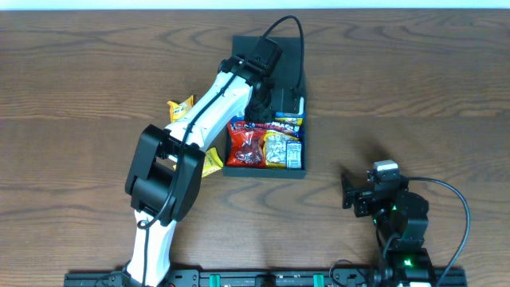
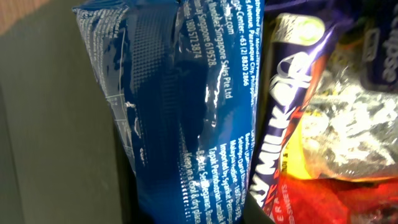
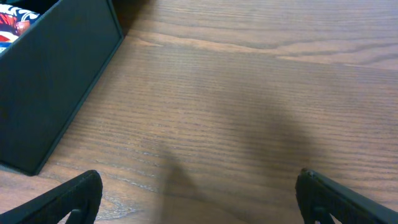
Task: Pack container
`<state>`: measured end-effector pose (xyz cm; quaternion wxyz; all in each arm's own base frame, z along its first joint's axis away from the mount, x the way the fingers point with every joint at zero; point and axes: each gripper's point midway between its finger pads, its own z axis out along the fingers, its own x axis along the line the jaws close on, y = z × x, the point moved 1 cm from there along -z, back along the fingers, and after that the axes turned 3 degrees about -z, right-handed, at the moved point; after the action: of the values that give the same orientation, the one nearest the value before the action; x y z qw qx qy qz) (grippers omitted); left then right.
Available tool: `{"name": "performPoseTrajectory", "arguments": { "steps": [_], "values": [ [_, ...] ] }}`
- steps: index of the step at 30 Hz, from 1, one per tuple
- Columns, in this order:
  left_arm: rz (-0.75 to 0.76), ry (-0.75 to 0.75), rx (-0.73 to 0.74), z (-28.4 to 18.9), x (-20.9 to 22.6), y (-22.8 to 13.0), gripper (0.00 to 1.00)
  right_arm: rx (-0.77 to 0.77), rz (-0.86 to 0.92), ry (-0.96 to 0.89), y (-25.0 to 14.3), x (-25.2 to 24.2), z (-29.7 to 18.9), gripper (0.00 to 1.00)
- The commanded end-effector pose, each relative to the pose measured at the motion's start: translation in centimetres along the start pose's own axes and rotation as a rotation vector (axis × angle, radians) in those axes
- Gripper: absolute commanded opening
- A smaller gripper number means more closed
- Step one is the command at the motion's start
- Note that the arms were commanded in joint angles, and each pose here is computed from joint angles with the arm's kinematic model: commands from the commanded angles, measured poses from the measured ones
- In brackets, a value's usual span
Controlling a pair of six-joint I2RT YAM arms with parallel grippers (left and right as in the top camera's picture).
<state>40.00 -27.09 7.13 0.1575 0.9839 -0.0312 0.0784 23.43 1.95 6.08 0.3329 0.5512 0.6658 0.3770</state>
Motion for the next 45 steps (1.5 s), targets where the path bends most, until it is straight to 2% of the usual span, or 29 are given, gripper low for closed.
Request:
{"name": "performPoseTrajectory", "arguments": {
  "steps": [1,7,22,39,45],
  "values": [
    [-0.029,0.006,0.061,0.5,0.3,-1.0,0.13,-0.001,0.008,-0.009,-0.1,-0.2,0.0,0.99],
    [-0.033,-0.008,0.062,0.5,0.0,-1.1,0.13,-0.001,0.008,-0.008,-0.1,-0.2,0.0,0.99],
    [-0.042,-0.078,-0.046,0.8,-1.1,0.6,0.15,-0.001,0.008,-0.009,-0.1,-0.2,0.0,0.99],
    [-0.067,-0.089,-0.039,1.3,-1.4,0.3,0.14,-0.001,0.008,-0.009,-0.1,-0.2,0.0,0.99],
    [-0.091,-0.123,-0.023,2.9,-1.9,-0.3,0.14,-0.001,0.008,-0.008,-0.1,-0.2,0.0,0.99]
  ]
}}
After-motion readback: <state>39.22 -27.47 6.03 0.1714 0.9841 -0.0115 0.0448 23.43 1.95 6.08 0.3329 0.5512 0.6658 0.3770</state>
